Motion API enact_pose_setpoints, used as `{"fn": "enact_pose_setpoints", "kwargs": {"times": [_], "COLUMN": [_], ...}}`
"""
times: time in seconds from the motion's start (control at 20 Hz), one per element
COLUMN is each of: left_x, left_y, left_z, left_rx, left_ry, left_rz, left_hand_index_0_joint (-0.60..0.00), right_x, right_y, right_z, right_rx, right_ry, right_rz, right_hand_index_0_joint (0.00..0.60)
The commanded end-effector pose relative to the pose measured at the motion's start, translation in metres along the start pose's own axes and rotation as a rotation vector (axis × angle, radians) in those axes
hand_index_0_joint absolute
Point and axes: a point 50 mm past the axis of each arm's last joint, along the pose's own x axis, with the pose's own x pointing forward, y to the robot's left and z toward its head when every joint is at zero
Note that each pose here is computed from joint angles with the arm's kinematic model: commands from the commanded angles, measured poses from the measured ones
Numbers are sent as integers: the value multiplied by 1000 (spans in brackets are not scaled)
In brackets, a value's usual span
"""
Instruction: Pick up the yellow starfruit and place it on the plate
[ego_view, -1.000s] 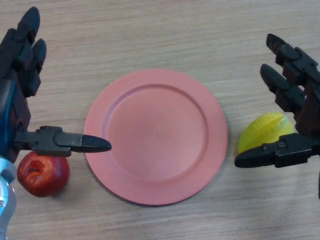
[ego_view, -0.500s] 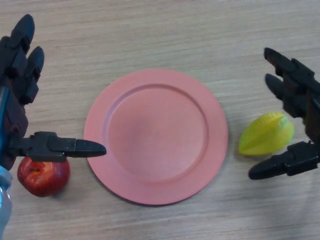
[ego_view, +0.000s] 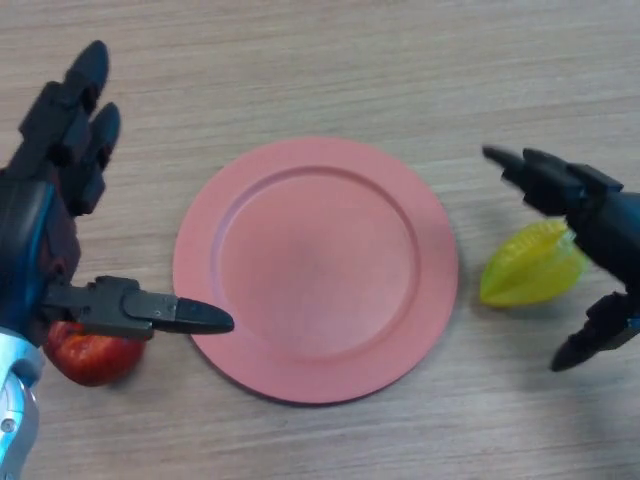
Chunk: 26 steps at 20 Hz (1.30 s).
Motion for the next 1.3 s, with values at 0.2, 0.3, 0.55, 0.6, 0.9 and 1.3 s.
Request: {"fn": "enact_pose_setpoints", "kwargs": {"times": [0.2, 0.3, 0.55, 0.6, 0.9, 1.3], "left_x": [-8, -11, -14, -15, -20, -13], "left_y": [6, 6, 8, 9, 15, 12], "left_z": [35, 34, 33, 33, 31, 29], "left_rx": [68, 61, 46, 45, 56, 32], "left_ry": [-227, -222, -207, -206, -188, -150], "left_rz": [13, 9, 16, 19, 29, 11], "left_hand_index_0_joint": [0, 0, 0, 0, 0, 0], "right_x": [4, 11, 21, 23, 23, 26], "right_y": [-39, -37, -31, -31, -42, -60], "right_z": [-5, -7, -12, -14, -21, 13], "right_rx": [-115, -113, -224, -264, -447, -437], "right_ry": [-67, -62, -65, -61, 3, -97], "right_rz": [-218, -205, -176, -175, -230, -333], "right_hand_index_0_joint": [0, 0, 300, 400, 600, 600]}}
